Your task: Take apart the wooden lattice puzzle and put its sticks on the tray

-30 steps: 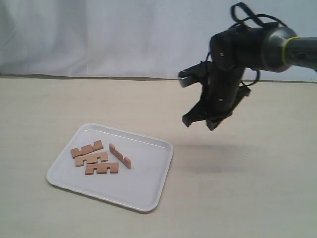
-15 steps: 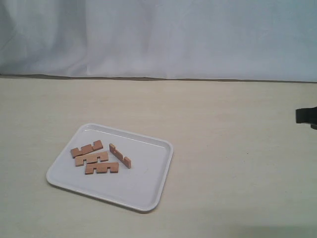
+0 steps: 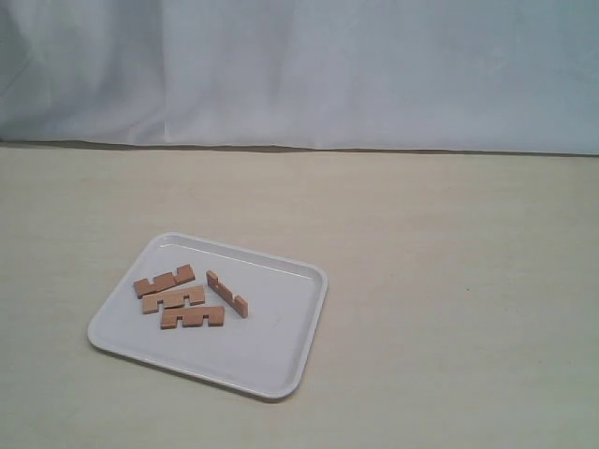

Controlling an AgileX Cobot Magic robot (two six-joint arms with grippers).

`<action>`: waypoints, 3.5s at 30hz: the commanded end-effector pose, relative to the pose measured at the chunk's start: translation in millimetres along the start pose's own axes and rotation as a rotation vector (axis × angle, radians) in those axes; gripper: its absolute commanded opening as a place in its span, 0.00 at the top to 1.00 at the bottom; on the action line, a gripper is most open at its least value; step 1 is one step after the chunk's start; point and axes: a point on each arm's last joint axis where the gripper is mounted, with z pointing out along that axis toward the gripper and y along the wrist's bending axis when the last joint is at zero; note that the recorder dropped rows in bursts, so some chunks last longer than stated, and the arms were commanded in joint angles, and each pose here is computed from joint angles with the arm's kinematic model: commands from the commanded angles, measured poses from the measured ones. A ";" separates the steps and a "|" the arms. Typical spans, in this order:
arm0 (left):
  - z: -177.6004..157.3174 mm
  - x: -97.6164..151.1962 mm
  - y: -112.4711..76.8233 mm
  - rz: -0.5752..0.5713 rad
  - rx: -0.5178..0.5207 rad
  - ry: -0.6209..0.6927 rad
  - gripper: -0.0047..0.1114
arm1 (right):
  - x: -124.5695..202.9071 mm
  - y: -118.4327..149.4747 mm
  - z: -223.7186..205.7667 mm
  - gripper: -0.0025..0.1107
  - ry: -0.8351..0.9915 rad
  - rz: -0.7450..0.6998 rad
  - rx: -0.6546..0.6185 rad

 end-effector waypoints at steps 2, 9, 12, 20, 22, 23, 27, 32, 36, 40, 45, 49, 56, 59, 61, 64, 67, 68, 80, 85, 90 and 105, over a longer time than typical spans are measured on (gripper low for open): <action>0.1 -0.2 -0.4 -0.001 0.007 -0.009 0.96 | -4.9 1.4 -16.1 0.94 -0.107 0.000 -0.019; 0.1 -0.2 -0.4 -0.001 0.007 -0.009 0.96 | -9.1 1.9 -39.7 0.94 -0.222 -0.001 -0.029; 0.1 -0.2 -0.4 -0.001 0.007 -0.009 0.96 | -11.8 2.3 -51.1 0.94 -0.295 0.005 -0.038; 0.1 0.1 -0.3 -0.001 0.007 -0.006 0.96 | -15.6 3.8 -75.3 0.94 -0.426 -0.006 -0.102; 0.1 -0.1 -0.3 0.001 0.006 -0.008 0.96 | -15.3 3.9 -75.5 0.94 -0.413 -0.007 -0.102; 0.1 -0.1 -0.3 0.001 0.006 -0.008 0.96 | -14.1 3.9 -75.0 0.94 -0.400 -0.007 -0.103; 0.1 -0.1 -0.3 0.001 0.006 -0.008 0.96 | -7.6 3.8 -71.5 0.94 -0.351 -0.009 -0.102; 0.1 -0.1 -0.3 0.001 0.006 -0.008 0.96 | 10.4 2.9 -60.5 0.94 -0.289 -0.011 -0.097; 0.1 -0.1 -0.3 0.001 0.006 -0.008 0.96 | 34.2 1.2 -46.7 0.94 -0.266 0.004 -0.093; 0.1 -0.1 -0.3 0.001 0.006 -0.008 0.96 | 60.7 -0.8 -34.9 0.94 -0.216 0.004 -0.084; 0.1 -0.1 -0.3 0.001 0.006 -0.008 0.96 | 88.2 -2.5 -26.8 0.94 -0.101 -0.014 -0.076; 0.1 -0.1 -0.3 0.001 0.006 -0.008 0.96 | 88.1 -2.5 -26.8 0.94 -0.102 -0.007 -0.076; 0.1 -0.1 -0.3 0.001 0.006 -0.008 0.96 | 85.7 -2.7 -27.1 0.94 -0.129 -0.032 -0.073; 0.1 -0.1 -0.3 0.001 0.006 -0.008 0.96 | 85.7 -2.7 -27.1 0.94 -0.129 -0.028 -0.073; 0.1 -0.1 -0.3 0.001 0.006 -0.008 0.96 | 85.7 -2.7 -27.1 0.94 -0.130 -0.052 -0.071; 0.1 -0.1 -0.3 0.001 0.006 -0.008 0.96 | 85.7 -2.7 -27.1 0.94 -0.130 -0.062 -0.071; 0.1 -0.1 -0.3 0.001 0.006 -0.008 0.96 | 86.8 -2.7 -26.9 0.94 -0.118 -0.062 -0.071; 0.1 -0.1 -0.3 0.001 0.006 -0.008 0.96 | 88.7 -2.8 -26.7 0.94 -0.097 -0.063 -0.071; 0.1 -0.1 -0.3 0.001 0.006 -0.008 0.96 | 106.8 -3.9 -26.7 0.94 0.102 -0.090 -0.066; 0.1 -0.1 -0.3 0.001 0.006 -0.008 0.96 | 106.8 -3.7 -26.8 0.94 0.102 -0.087 -0.068; 0.1 0.2 -0.2 0.001 0.006 -0.005 0.96 | 106.4 -1.0 -26.9 0.94 0.096 -0.088 -0.098; 0.1 0.2 -0.2 0.001 0.006 -0.005 0.96 | 107.1 -0.7 -27.0 0.94 0.102 -0.120 -0.103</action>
